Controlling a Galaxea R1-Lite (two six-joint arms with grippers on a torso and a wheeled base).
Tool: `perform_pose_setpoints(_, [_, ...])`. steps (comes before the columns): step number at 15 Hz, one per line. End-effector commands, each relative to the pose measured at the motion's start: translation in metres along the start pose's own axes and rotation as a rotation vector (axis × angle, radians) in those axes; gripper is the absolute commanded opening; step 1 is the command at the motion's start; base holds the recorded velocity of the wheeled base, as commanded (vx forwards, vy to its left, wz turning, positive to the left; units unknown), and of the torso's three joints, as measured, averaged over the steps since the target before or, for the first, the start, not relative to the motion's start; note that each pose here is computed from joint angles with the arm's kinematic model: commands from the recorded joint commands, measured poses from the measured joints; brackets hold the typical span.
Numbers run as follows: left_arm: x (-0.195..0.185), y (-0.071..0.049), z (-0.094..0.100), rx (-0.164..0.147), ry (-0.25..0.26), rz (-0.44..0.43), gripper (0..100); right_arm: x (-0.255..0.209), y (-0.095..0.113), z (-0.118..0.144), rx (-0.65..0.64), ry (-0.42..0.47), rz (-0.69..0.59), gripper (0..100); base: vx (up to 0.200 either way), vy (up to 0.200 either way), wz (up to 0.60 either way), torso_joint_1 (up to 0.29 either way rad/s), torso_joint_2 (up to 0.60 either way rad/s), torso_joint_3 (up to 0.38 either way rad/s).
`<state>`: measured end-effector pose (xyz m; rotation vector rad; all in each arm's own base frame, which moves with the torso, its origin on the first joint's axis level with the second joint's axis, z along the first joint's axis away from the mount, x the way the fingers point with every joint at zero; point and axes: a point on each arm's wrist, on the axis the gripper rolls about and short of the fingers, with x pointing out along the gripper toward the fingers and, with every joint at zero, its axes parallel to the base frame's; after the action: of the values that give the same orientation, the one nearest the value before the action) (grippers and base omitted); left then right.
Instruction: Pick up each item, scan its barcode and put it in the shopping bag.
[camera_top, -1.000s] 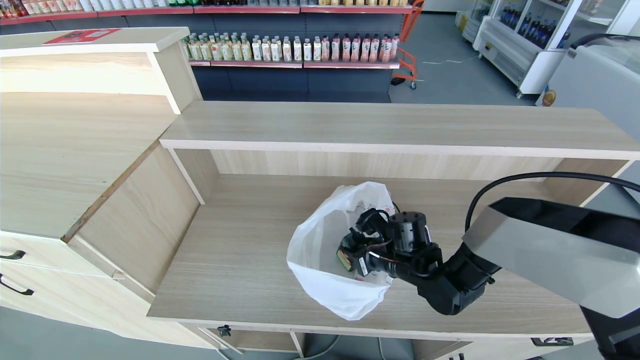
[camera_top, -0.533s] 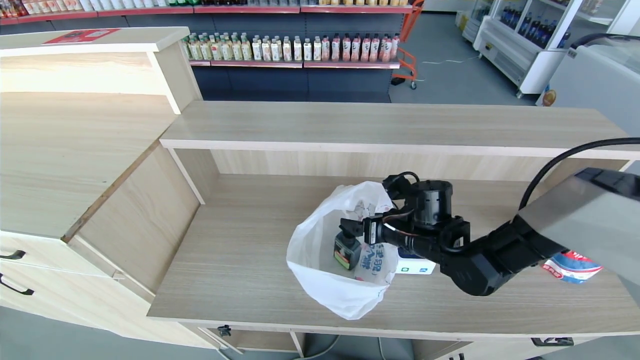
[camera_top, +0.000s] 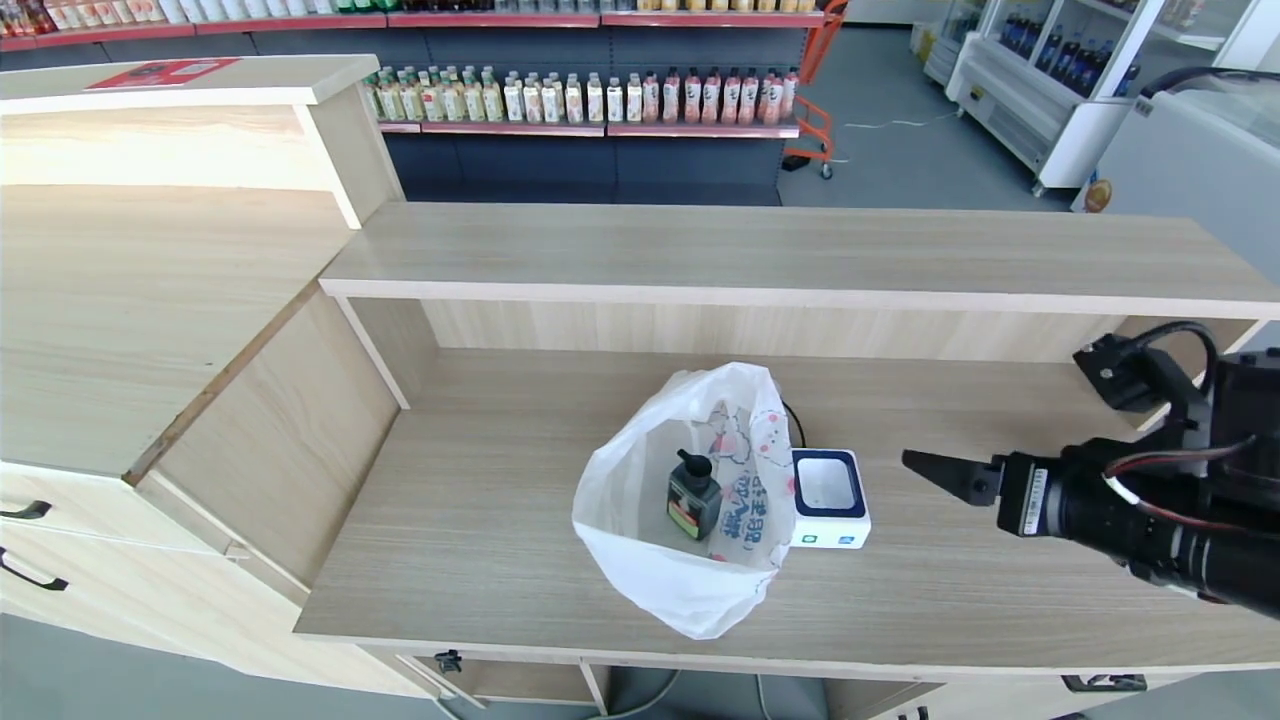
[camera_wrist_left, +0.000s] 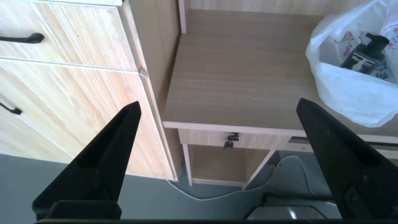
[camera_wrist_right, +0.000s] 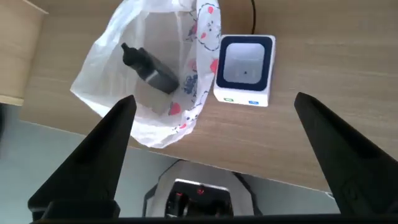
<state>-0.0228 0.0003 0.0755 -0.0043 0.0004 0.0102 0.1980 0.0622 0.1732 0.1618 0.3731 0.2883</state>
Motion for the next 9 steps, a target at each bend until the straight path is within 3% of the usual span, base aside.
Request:
perform_pose_setpoints(1, [0.000, 0.000, 0.000, 0.000, 0.000, 0.001, 100, -0.097, -0.024, -0.064, 0.026, -0.049, -0.163, 100, 0.000, 0.000, 0.00, 0.000, 0.00, 0.000])
perform_pose_setpoints(4, [0.000, 0.000, 0.000, 0.000, 0.000, 0.001, 100, -0.124, -0.027, -0.079, 0.018, -0.085, -0.213, 100, 0.000, 0.000, 0.00, 0.000, 0.00, 0.000])
perform_pose_setpoints(6, [0.000, 0.000, 0.000, 0.000, 0.000, 0.001, 100, -0.145, -0.028, -0.107, -0.020, -0.110, -0.243, 100, 0.000, 0.000, 0.00, 0.000, 0.00, 0.000])
perform_pose_setpoints(7, [0.000, 0.000, 0.000, 0.000, 0.000, 0.001, 100, -0.152, -0.029, -0.126, -0.054, -0.137, -0.261, 100, 0.000, 0.000, 0.00, 0.000, 0.00, 0.000])
perform_pose_setpoints(9, [0.000, 0.000, 0.000, 0.000, 0.000, 0.001, 100, -0.160, -0.028, -0.133, -0.066, -0.210, -0.288, 100, 0.000, 0.000, 0.00, 0.000, 0.00, 0.000])
